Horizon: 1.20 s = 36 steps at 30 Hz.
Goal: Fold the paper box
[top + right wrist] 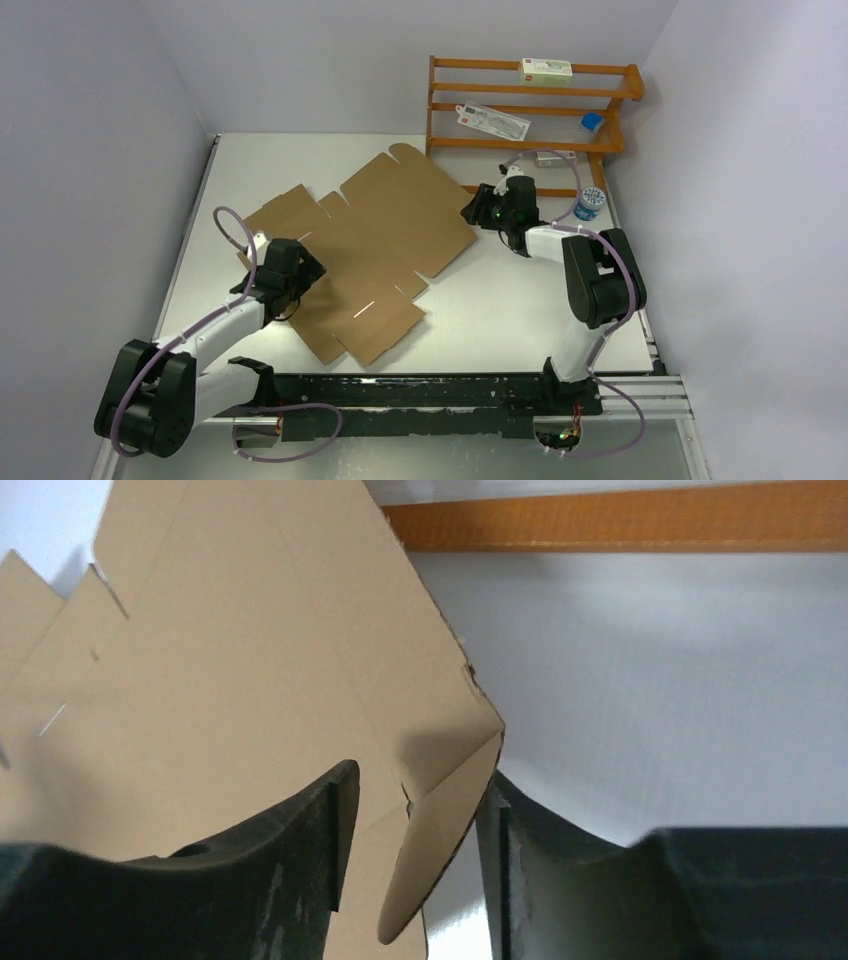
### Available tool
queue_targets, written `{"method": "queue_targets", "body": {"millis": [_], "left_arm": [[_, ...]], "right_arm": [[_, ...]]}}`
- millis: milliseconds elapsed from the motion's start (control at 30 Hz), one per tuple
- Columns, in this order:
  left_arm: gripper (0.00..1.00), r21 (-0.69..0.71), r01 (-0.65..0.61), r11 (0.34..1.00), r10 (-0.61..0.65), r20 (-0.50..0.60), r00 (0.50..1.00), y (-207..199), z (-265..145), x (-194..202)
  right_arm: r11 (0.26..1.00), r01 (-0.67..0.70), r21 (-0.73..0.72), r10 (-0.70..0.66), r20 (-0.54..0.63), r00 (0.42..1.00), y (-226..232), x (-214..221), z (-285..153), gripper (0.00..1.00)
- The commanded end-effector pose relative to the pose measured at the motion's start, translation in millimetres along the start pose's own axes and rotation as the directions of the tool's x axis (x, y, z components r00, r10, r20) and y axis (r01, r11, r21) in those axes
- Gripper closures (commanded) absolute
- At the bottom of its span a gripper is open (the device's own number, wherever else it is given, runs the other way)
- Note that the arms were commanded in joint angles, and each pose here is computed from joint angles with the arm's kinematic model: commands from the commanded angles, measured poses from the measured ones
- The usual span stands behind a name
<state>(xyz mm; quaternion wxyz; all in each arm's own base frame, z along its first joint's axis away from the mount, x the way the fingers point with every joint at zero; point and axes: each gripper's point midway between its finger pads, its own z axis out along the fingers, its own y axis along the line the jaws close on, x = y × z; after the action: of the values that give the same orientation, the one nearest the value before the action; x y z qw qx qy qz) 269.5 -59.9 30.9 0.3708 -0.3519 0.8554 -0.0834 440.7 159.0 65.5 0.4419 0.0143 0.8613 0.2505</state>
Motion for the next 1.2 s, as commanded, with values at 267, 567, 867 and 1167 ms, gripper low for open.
{"method": "queue_targets", "body": {"millis": [267,567,867,1167], "left_arm": [[0.03,-0.237,0.173,0.956,-0.160,0.075,0.984,38,26,-34],[0.03,-0.271,0.138,0.953,-0.120,0.083,0.989,28,54,-48],[0.03,-0.126,-0.079,0.989,0.074,-0.049,0.996,-38,103,-36],[0.03,0.052,-0.264,0.963,0.257,0.110,0.960,-124,76,-83]], "right_arm": [[0.984,-0.049,-0.173,0.039,-0.063,0.997,49,35,-72,0.98],[0.981,0.003,-0.193,-0.020,-0.085,0.996,96,89,-151,0.95],[0.979,-0.021,-0.201,-0.019,-0.198,0.980,105,140,-205,0.72],[0.982,0.135,-0.131,-0.151,-0.124,0.981,112,85,-225,0.43]]}}
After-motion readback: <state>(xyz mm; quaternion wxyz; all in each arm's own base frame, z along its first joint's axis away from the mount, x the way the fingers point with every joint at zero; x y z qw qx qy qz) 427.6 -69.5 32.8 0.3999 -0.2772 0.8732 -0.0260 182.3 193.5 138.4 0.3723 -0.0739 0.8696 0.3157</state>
